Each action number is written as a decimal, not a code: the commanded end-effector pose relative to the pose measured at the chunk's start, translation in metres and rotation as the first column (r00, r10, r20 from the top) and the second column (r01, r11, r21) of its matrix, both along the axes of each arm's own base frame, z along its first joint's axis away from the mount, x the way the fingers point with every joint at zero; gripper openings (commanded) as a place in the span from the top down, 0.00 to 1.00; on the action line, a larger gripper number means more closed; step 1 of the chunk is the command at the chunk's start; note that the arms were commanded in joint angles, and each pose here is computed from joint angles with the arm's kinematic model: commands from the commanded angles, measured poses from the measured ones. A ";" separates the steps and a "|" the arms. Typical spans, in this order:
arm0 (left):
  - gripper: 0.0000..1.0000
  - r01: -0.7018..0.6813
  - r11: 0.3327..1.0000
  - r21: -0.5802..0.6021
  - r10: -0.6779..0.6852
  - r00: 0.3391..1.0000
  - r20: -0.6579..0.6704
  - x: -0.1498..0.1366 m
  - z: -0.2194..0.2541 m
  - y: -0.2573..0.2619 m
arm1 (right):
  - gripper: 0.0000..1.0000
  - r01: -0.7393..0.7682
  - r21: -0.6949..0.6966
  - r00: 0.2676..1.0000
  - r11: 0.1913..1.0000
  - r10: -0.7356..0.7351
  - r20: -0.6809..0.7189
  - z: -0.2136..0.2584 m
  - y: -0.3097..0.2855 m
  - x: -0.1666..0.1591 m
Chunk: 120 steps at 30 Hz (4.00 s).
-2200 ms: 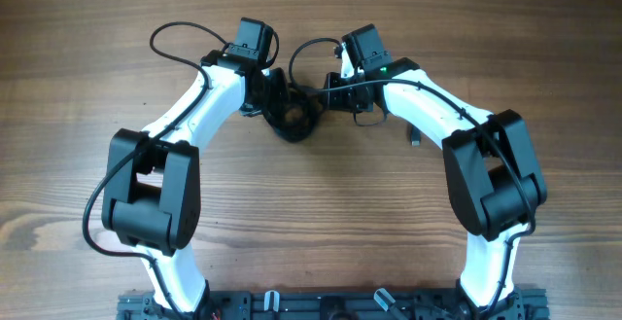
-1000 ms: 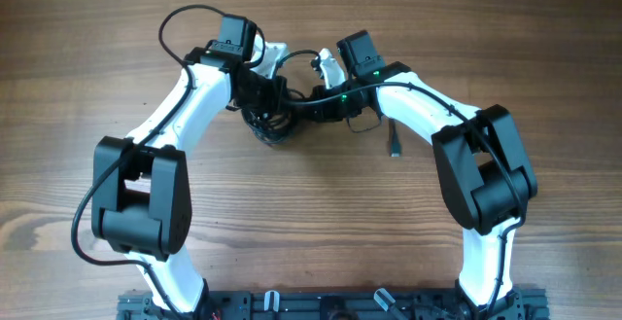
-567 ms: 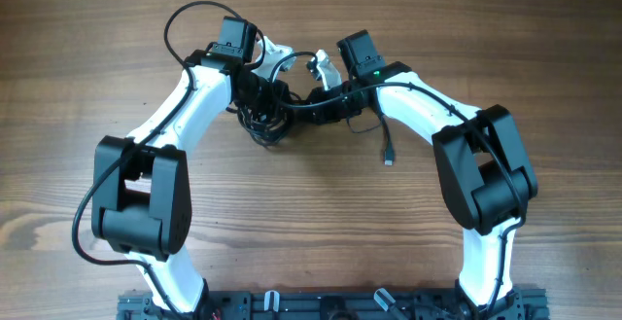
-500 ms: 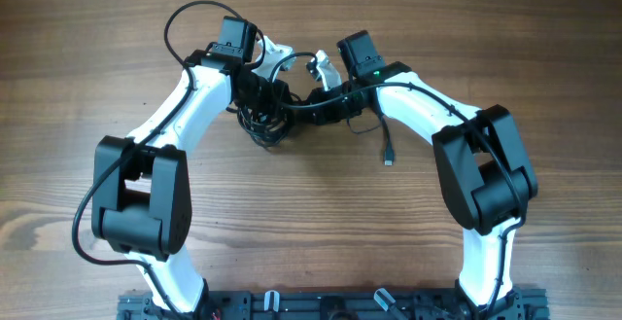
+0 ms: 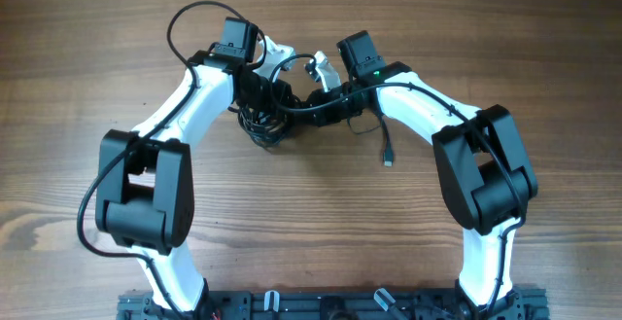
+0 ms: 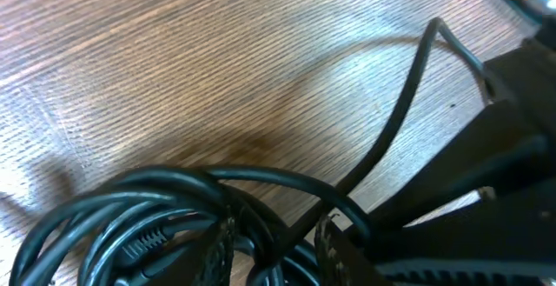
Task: Untangle cables
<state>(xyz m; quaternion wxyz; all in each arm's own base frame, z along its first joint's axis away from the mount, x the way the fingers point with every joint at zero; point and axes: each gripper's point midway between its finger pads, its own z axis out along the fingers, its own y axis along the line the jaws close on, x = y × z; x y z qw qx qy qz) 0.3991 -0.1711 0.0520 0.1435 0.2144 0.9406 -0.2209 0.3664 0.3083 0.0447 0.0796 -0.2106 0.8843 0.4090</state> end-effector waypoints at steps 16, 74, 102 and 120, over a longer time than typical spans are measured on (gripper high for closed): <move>0.64 0.048 0.999 0.005 -0.048 0.999 -0.018 -0.010 -0.021 -0.001 | 0.96 -0.053 0.130 0.999 0.990 0.054 -0.001 0.033 0.012 -0.008; 0.96 -0.096 0.903 -0.418 0.100 0.995 -0.013 0.000 0.073 0.056 | 0.96 0.387 -0.230 0.911 0.893 -0.409 -0.056 -0.013 -0.035 0.032; 0.61 -0.018 0.986 -0.163 0.027 0.999 0.048 -0.003 0.042 0.023 | 0.96 0.075 0.047 0.994 0.996 -0.071 -0.087 0.022 0.005 -0.001; 0.57 0.055 0.993 -0.106 -0.047 0.996 0.081 -0.008 0.037 0.018 | 0.96 -0.125 0.113 0.991 0.986 0.130 -0.039 0.027 0.007 -0.032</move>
